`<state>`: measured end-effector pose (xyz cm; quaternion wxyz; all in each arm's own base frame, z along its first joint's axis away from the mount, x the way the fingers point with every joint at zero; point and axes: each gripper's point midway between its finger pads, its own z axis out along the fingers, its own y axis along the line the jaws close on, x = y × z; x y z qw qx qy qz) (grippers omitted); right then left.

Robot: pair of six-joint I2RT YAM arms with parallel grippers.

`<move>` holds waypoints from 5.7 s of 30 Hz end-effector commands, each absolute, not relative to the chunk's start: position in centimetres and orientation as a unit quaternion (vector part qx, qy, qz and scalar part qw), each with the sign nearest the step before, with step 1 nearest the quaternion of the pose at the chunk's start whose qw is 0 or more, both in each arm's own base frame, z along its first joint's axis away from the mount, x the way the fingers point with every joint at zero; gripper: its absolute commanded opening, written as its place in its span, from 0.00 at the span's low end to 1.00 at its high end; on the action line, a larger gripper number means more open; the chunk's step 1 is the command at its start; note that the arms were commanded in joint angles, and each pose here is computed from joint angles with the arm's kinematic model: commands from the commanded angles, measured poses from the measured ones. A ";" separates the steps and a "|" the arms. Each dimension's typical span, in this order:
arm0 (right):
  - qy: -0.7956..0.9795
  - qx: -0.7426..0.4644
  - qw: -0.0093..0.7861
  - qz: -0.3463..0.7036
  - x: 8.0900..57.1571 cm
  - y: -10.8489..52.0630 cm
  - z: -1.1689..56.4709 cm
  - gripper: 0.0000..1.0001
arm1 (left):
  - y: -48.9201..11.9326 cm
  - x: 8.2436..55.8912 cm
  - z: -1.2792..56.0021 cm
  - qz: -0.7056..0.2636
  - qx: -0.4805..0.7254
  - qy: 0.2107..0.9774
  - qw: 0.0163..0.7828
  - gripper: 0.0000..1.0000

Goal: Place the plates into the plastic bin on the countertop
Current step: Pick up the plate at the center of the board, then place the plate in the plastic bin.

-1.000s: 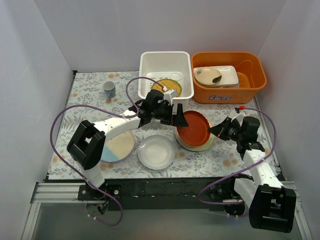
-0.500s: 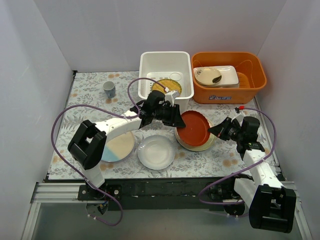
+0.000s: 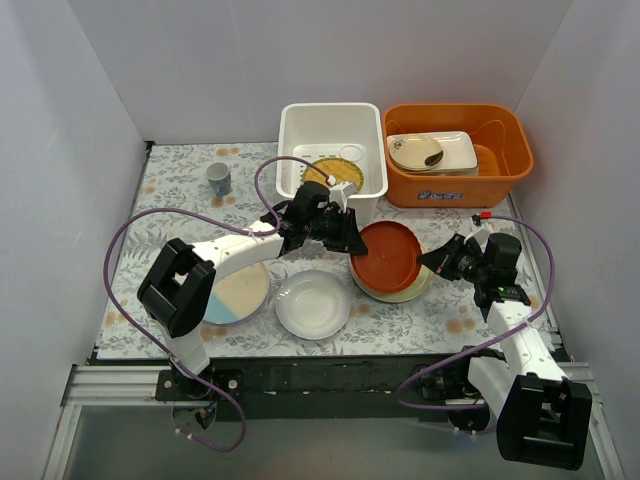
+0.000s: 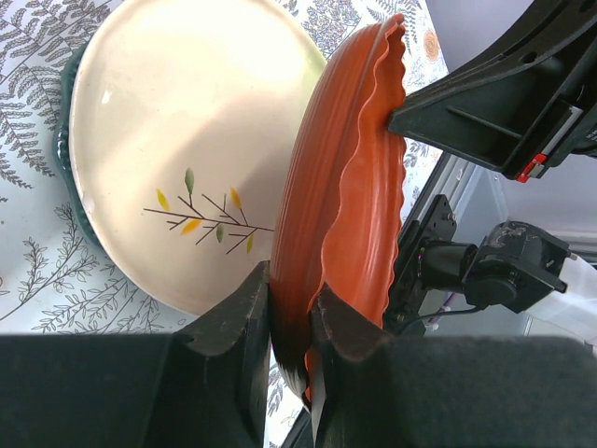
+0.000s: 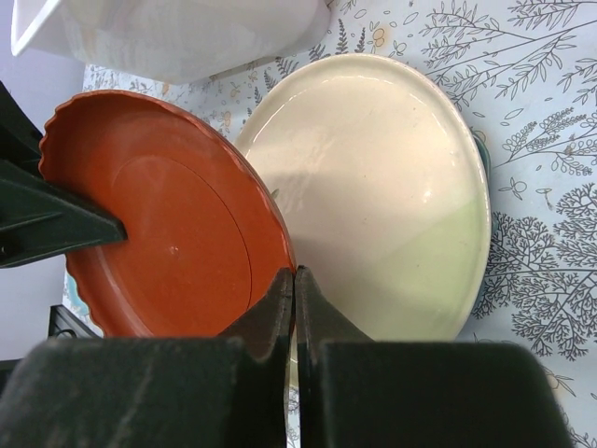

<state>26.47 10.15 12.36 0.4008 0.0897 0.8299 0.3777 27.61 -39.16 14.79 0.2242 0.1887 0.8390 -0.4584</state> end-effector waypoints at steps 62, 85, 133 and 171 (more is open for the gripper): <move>0.805 0.045 0.448 0.385 25.3 10.7 15.5 0.98 | -40.9 34.6 24.9 -0.405 0.202 0.807 0.379 0.02; 0.812 0.048 0.439 0.383 24.9 10.7 14.2 0.98 | -38.9 38.8 28.8 -0.377 0.157 0.802 0.436 0.02; 0.824 0.052 0.430 0.364 24.7 10.2 12.1 0.98 | -29.3 51.4 28.8 -0.368 -0.042 0.810 0.454 0.00; 0.823 0.057 0.425 0.371 24.7 10.4 11.7 0.98 | -29.8 53.3 18.1 -0.297 -0.013 0.880 0.370 0.00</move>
